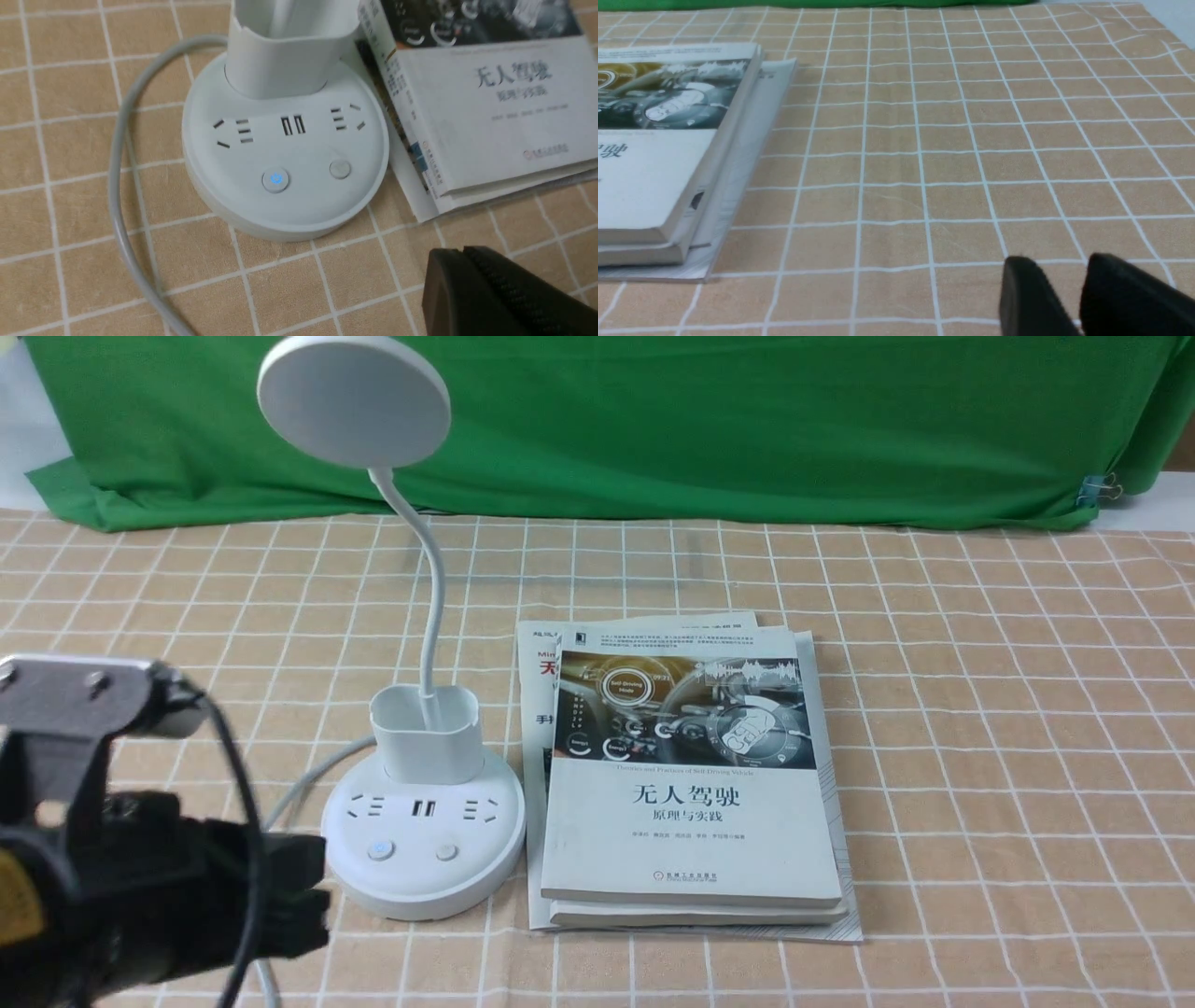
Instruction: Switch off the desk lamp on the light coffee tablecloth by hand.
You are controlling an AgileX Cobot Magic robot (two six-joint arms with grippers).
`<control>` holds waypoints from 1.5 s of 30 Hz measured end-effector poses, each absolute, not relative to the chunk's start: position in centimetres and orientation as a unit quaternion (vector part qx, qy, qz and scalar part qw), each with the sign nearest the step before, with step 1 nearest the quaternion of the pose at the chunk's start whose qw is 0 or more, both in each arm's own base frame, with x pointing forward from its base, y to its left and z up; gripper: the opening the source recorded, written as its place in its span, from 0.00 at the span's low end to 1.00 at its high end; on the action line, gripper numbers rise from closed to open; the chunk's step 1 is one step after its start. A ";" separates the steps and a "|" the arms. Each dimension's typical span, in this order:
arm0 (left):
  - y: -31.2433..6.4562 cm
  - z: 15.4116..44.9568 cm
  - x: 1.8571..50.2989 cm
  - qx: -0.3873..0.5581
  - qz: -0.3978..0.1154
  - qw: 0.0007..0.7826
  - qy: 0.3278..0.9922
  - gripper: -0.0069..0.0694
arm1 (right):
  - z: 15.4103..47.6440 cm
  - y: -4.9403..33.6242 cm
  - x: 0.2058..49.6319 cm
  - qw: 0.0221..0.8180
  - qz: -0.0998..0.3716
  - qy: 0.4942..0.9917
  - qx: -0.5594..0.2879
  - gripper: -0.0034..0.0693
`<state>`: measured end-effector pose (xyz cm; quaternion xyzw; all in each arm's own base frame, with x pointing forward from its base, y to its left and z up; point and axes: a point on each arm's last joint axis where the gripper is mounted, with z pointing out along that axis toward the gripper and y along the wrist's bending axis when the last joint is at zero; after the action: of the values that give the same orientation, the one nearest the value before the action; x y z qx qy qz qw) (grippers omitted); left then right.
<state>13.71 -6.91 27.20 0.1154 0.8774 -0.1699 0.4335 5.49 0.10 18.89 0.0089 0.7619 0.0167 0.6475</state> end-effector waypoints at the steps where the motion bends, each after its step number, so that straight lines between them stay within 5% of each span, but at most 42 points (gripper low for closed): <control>1: -6.6 27.1 13.1 0.114 -0.173 0.444 0.872 0.08 | 18.9 0.1 5.5 0.647 0.017 0.762 0.009 0.38; 9: -4.8 26.3 9.1 0.121 -0.184 0.498 0.839 0.08 | 18.9 0.1 5.5 0.647 0.017 0.762 0.009 0.38; 29: -4.1 26.1 8.5 0.161 -0.146 0.553 0.805 0.09 | 18.9 0.1 5.5 0.647 0.017 0.762 0.009 0.38; 35: -2.3 23.7 8.4 0.101 -0.084 0.628 0.767 0.09 | 18.9 0.1 5.5 0.647 0.017 0.762 0.009 0.38; 45: -0.3 18.9 6.4 -0.014 -0.036 0.632 0.774 0.09 | 18.9 0.1 5.5 0.647 0.017 0.762 0.009 0.38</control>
<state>6.45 -0.30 18.93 -0.0140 0.7744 -0.0358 0.6315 5.49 0.10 18.89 0.0089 0.7619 0.0167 0.6475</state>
